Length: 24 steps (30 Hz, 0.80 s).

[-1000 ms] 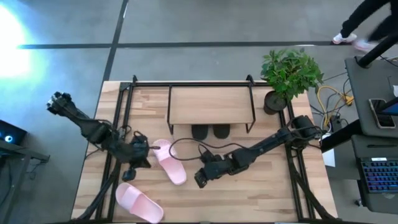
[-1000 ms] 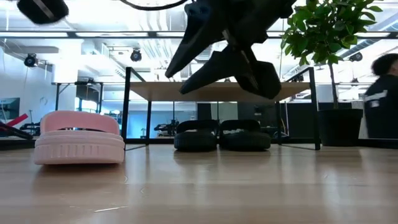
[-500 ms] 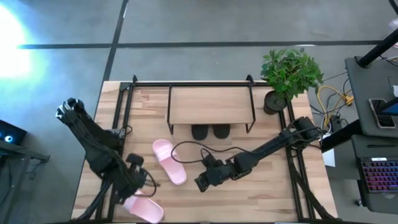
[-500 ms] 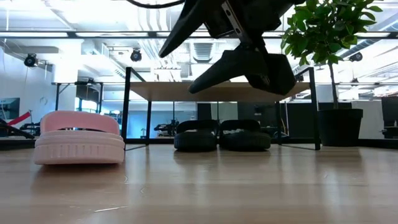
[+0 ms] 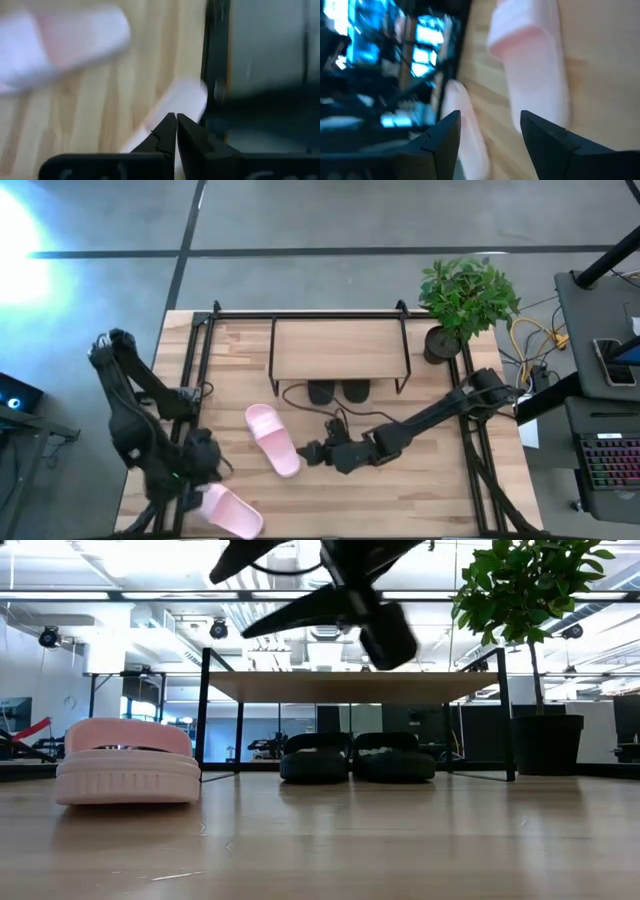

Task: Pick and place slides into the shelf
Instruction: Put the top pink slide on the shelf

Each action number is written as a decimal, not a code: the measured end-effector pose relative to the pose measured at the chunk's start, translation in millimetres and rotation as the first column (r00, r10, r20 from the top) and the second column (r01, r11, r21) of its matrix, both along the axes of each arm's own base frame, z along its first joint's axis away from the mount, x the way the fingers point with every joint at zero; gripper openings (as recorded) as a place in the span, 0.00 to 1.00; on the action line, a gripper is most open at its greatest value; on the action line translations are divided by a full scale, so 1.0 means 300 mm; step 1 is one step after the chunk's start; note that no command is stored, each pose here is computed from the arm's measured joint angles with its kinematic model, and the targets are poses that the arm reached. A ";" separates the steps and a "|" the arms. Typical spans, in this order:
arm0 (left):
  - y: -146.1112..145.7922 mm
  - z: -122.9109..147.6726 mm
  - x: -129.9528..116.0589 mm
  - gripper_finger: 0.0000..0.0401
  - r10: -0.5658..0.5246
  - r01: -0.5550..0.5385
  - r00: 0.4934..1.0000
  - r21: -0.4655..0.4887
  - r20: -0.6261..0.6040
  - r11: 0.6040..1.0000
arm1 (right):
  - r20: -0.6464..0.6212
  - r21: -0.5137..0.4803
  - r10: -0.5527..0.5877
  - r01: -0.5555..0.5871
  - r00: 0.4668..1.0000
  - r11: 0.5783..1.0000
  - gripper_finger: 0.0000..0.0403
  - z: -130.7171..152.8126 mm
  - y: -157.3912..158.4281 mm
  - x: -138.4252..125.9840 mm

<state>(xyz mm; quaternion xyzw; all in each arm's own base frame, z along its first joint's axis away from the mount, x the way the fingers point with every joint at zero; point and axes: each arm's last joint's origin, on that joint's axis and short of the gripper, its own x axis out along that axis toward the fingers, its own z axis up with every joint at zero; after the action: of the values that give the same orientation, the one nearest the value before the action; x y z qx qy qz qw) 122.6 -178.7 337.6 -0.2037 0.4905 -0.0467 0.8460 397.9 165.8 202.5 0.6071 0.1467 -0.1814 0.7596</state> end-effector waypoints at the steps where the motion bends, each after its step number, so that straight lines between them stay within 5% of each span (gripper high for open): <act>1: 0.017 0.016 -0.013 0.00 0.062 -0.061 0.997 -0.013 0.052 0.998 | 0.020 0.015 -0.015 0.014 1.000 1.000 0.49 -0.006 0.002 0.007; 10: 0.121 0.040 -0.083 0.00 0.272 -0.259 0.928 -0.082 0.256 0.962 | 0.047 0.184 -0.113 0.102 0.993 0.978 0.49 -0.125 0.046 0.105; 20: 0.152 0.000 -0.100 0.00 0.218 -0.237 0.913 0.014 0.345 0.971 | 0.106 0.334 -0.262 0.213 0.959 0.918 0.49 -0.173 -0.002 0.353; 24: 0.175 0.018 -0.113 0.00 0.189 -0.227 0.892 0.044 0.410 0.973 | 0.023 0.323 -0.305 0.282 0.952 0.903 0.49 -0.176 -0.052 0.419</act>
<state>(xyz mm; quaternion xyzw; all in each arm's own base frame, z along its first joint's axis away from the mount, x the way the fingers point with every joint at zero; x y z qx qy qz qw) 88.6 -126.2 343.1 -0.2023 0.2825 0.0255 0.9374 523.5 150.2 149.8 0.7421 0.0530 -0.2457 0.6214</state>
